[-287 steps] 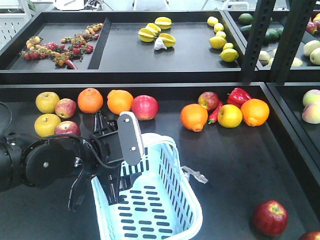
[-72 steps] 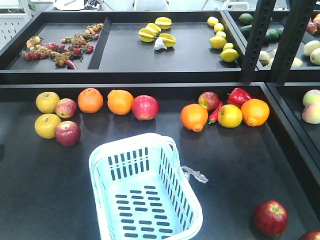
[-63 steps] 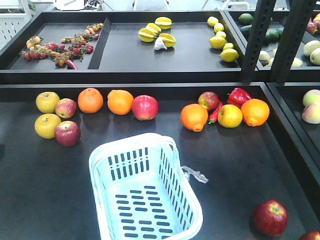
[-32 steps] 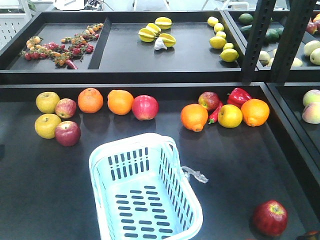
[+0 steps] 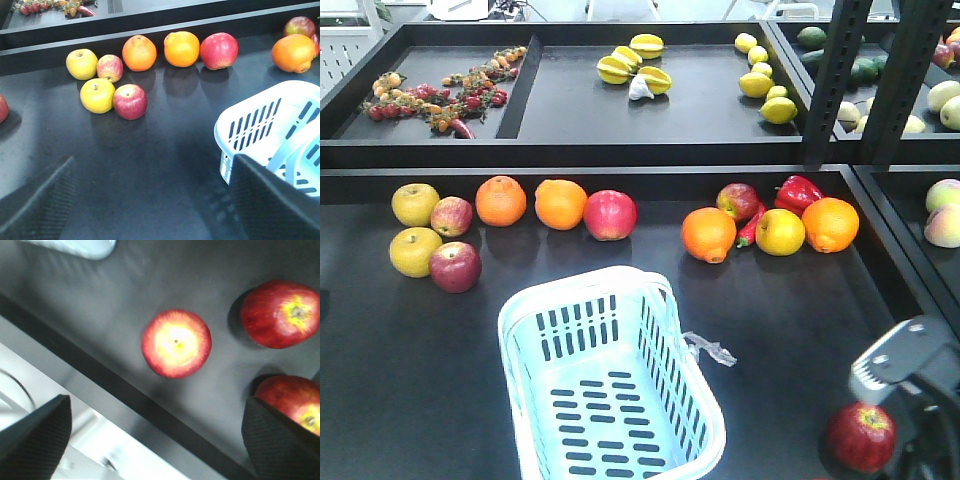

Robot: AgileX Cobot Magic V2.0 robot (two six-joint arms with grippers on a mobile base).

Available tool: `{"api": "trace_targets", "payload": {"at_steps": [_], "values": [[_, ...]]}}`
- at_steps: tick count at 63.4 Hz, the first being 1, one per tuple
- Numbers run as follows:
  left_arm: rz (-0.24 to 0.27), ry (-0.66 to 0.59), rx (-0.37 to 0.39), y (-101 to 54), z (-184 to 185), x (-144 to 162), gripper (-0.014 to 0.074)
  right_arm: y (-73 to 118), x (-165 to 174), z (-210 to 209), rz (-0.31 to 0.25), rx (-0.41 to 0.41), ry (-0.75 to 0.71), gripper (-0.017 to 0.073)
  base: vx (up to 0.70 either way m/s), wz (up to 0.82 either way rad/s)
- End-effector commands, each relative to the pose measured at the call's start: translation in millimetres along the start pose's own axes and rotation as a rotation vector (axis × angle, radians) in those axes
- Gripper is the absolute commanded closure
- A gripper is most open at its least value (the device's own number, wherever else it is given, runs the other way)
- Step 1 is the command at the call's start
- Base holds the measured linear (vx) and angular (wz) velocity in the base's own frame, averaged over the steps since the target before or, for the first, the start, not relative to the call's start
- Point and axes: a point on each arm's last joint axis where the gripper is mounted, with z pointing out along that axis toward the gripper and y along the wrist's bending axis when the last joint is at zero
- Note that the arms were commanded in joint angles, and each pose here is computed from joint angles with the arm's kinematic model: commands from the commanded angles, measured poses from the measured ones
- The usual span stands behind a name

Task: Pick three apples into basket with both arms
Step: 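Move the right gripper down over the red apple nearest the robot and grasp it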

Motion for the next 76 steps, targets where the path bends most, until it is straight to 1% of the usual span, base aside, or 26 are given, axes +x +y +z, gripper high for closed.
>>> {"api": "trace_targets", "payload": {"at_steps": [1, 10, 15, 21, 31, 38, 52, 76], "values": [[-0.003, -0.08, 0.013, -0.4, -4.9, -11.4, 0.0008, -2.2, -15.8, 5.2, -0.036, 0.052, -0.006, -0.0088, 0.0, 0.0], [-0.003, -0.08, 0.013, -0.4, -4.9, -11.4, 0.0008, -4.7, -25.9, 25.5, -0.019, 0.036, 0.051, -0.0083, 0.0, 0.0], [-0.003, -0.08, 0.013, -0.4, -4.9, -11.4, 0.0008, -7.6, -30.0, 36.9, 0.006, 0.026, 0.081, -0.008, 0.0, 0.0], [-0.003, -0.08, 0.013, -0.4, -4.9, -11.4, 0.0008, -10.4, -33.1, 49.1, 0.024, 0.015, 0.119, -0.0074, 0.0, 0.0], [-0.003, -0.08, 0.013, -0.4, -4.9, -11.4, 0.0008, -13.7, -35.3, 66.1, 0.081, 0.0, 0.182, -0.007, 0.0, 0.0], [-0.003, -0.08, 0.013, -0.4, -4.9, -11.4, 0.0008, -15.9, -37.7, 75.0, 0.104, 0.001, 0.193, -0.0066, 0.0, 0.0], [-0.003, -0.08, 0.013, -0.4, -4.9, -11.4, 0.0008, -18.2, -41.5, 93.9, 0.135, -0.021, 0.219, -0.0061, 0.0, 0.0], [-0.003, -0.08, 0.013, -0.4, -4.9, -11.4, 0.0008, -25.1, -44.5, 127.9, 0.157, -0.019, 0.259, -0.0058, 0.0, 0.0]]}}
